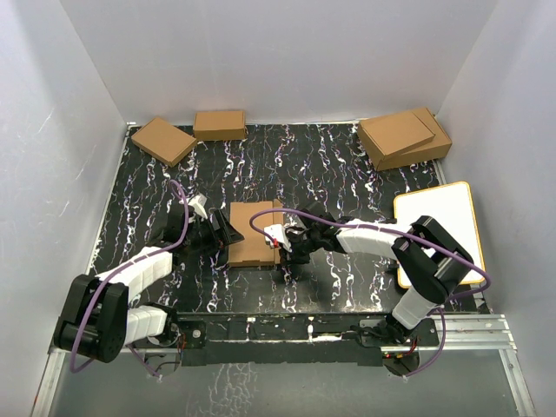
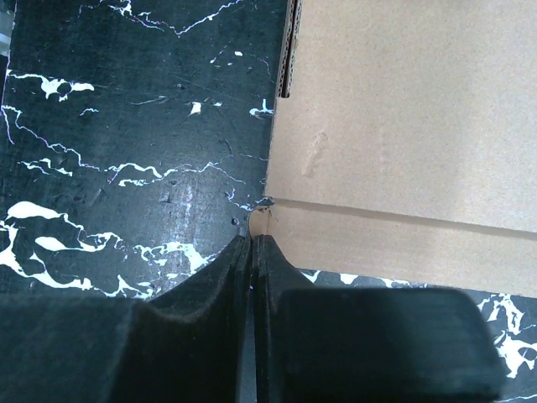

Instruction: Fold the paper box

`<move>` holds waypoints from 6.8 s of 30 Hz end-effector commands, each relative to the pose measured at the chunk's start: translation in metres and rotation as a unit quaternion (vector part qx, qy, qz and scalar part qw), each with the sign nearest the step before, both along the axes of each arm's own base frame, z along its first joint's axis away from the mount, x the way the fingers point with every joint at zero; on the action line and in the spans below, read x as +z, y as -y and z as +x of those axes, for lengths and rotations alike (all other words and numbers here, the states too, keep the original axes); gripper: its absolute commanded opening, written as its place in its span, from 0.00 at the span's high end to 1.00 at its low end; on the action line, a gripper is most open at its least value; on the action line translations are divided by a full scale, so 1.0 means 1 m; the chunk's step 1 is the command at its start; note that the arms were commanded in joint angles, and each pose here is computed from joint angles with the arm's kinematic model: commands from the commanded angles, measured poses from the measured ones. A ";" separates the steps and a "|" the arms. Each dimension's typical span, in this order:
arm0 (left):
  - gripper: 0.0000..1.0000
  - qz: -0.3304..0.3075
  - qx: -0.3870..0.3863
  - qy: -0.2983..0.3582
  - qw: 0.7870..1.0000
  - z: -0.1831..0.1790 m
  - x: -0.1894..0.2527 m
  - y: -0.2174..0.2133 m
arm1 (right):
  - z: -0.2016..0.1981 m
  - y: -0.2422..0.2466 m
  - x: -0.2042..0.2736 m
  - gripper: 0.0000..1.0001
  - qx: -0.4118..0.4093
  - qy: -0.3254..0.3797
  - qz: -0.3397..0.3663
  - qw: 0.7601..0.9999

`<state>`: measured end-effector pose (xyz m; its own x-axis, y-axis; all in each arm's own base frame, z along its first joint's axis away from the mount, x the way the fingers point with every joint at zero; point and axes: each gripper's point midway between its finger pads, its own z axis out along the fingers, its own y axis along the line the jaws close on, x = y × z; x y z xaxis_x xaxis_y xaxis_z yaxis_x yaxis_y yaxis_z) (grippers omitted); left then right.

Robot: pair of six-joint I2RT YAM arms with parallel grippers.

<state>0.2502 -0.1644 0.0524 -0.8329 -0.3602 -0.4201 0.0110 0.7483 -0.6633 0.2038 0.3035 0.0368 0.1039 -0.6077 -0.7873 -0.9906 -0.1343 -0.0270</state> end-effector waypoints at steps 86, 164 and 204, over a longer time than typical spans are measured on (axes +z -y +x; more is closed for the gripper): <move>0.45 0.062 -0.026 -0.033 0.997 -0.004 -0.018 0.024 | 0.008 -0.041 0.026 0.92 -0.024 -0.022 0.000 0.999; 0.45 0.071 -0.023 -0.038 0.996 -0.005 -0.024 0.023 | -0.001 -0.038 0.024 0.92 -0.034 -0.045 -0.004 0.998; 0.47 0.057 -0.026 -0.042 0.997 -0.003 -0.022 0.029 | 0.015 -0.058 0.041 0.92 -0.107 -0.057 0.002 0.993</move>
<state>0.2570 -0.1814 0.0294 -0.8522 -0.2905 -0.4352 -0.0089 0.8396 -0.5431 0.1910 0.3265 0.0424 -0.1914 -0.6960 -0.6920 -0.9779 0.0747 0.1954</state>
